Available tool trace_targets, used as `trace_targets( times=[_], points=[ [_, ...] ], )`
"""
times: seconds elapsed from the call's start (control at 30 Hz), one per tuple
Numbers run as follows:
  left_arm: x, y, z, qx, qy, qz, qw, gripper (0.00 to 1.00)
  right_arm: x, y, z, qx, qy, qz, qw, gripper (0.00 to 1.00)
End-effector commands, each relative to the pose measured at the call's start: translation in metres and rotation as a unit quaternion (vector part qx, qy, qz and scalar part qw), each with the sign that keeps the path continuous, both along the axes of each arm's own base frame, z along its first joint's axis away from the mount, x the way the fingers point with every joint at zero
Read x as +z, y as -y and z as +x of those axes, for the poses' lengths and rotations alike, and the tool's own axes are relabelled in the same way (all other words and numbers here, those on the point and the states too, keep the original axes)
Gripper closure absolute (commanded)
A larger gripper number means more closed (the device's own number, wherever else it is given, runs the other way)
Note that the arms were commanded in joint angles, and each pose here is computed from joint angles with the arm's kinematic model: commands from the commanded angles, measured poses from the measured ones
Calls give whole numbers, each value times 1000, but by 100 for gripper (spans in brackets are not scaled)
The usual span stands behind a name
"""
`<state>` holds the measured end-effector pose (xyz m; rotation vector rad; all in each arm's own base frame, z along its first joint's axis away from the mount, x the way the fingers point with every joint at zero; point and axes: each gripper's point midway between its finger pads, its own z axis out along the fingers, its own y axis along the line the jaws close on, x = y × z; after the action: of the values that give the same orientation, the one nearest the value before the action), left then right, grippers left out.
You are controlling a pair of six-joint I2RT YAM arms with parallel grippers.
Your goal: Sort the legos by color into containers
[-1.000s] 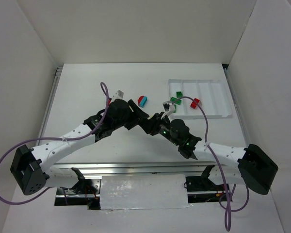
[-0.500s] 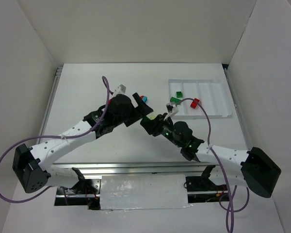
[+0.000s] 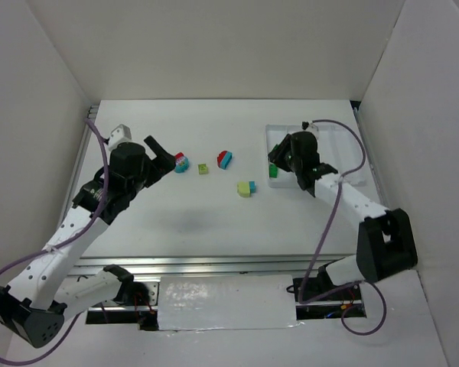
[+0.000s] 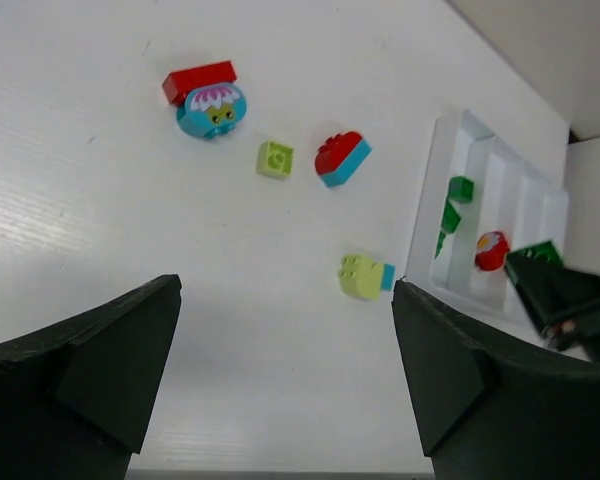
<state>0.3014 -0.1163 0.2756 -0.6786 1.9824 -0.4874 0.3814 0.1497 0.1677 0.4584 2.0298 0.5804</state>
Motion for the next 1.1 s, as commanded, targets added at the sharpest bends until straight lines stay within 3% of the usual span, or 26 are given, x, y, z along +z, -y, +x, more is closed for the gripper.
trace_targets(
  times=[0.0,0.07,0.1,0.23,0.27,0.3,0.4,0.47,0.63,0.73,0.77,0.8,1.07],
  points=[
    [-32,-3,-12,-43,-36,62,997,0,-38,23,6,-17,-111,-58,992,100],
    [-42,-1,-14,-61,-45,71,995,1,-47,32,27,-32,-135,-72,988,97],
    [-51,1,-16,-71,-54,72,993,1,-65,35,30,-34,-163,-83,983,91],
    [-69,1,-18,-85,-74,87,990,0,-62,39,60,-45,-175,-101,978,81],
    [-71,0,-18,-84,-76,89,990,1,-63,39,63,-47,-176,-103,978,74],
    [-75,0,-17,-85,-78,92,989,1,-67,40,64,-48,-182,-107,976,48],
    [-82,-1,-16,-87,-82,97,988,1,-66,41,66,-52,-184,-107,976,29],
    [-88,1,-15,-93,-88,99,987,0,-63,42,63,-54,-184,-106,976,21],
    [-104,18,-8,-130,-101,90,982,1,-35,43,47,-53,-152,-98,982,19],
    [-119,27,-5,-142,-116,82,980,1,-14,25,26,-8,-121,-100,988,18],
    [-123,26,-6,-138,-122,83,979,1,-10,16,19,10,-114,-104,988,1],
    [-126,26,-5,-133,-126,82,980,1,-7,-5,5,51,-103,-119,986,0],
    [-129,24,-14,-122,-124,73,982,1,-54,-66,-38,141,-154,-180,961,0]
  ],
)
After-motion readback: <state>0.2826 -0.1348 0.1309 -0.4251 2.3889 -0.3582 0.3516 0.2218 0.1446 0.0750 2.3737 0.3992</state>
